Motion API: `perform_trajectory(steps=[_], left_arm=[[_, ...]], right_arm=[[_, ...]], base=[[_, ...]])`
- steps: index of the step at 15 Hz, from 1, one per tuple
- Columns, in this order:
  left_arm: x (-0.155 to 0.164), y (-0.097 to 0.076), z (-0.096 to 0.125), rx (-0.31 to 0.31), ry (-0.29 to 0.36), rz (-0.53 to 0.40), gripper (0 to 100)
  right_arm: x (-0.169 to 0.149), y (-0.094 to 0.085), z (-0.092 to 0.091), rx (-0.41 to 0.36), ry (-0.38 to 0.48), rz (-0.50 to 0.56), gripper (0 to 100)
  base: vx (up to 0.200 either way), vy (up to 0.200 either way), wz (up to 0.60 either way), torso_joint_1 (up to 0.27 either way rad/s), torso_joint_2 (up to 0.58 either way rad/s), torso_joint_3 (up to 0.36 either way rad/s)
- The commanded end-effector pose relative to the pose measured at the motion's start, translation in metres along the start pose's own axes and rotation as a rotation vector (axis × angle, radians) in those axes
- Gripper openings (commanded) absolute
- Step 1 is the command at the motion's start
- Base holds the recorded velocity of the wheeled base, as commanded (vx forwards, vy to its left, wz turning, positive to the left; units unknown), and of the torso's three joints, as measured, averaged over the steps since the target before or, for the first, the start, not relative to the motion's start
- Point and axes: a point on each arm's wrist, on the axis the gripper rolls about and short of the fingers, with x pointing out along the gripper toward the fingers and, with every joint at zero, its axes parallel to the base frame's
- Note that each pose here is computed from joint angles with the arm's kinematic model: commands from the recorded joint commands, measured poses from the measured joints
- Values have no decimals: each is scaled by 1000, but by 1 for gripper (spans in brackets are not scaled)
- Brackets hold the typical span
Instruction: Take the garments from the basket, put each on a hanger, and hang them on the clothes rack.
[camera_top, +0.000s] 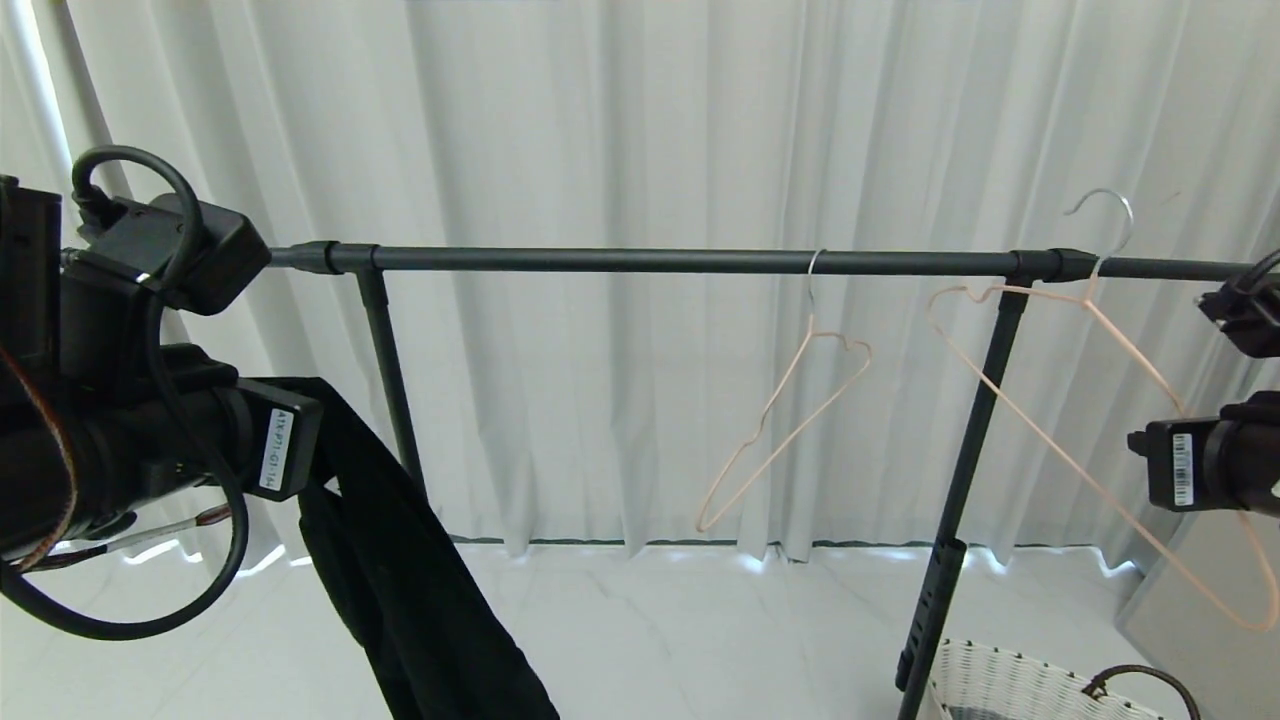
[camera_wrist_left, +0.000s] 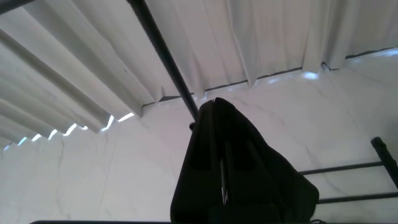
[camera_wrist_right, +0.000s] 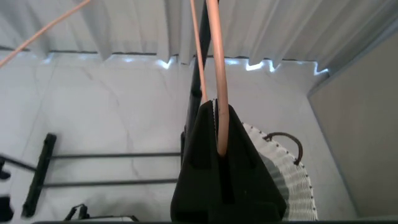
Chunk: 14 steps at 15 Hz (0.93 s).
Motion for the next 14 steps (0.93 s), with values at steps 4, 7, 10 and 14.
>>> perform_trajectory(steps=[4,7,10,14], left_arm=[[0,0,0,2,0,-1,0],[0,-1,-1,4,4,-3,0],[1,-2,-3,9,11,-7,0],[3,-8,-12,27,40,-30,0]], right_arm=[[-23,-7,-14,-50,-24,74,0],[-26,-2,-19,-69,-18,121,0],[-31,6,-24,-95,-9,203,0],[-46,17,-43,-147,24,459,0]], base=[[-200,0,0,-4,2,5],[-200,0,0,4,2,4],[-200,0,0,-2,1,4],[0,0,0,0,0,0]])
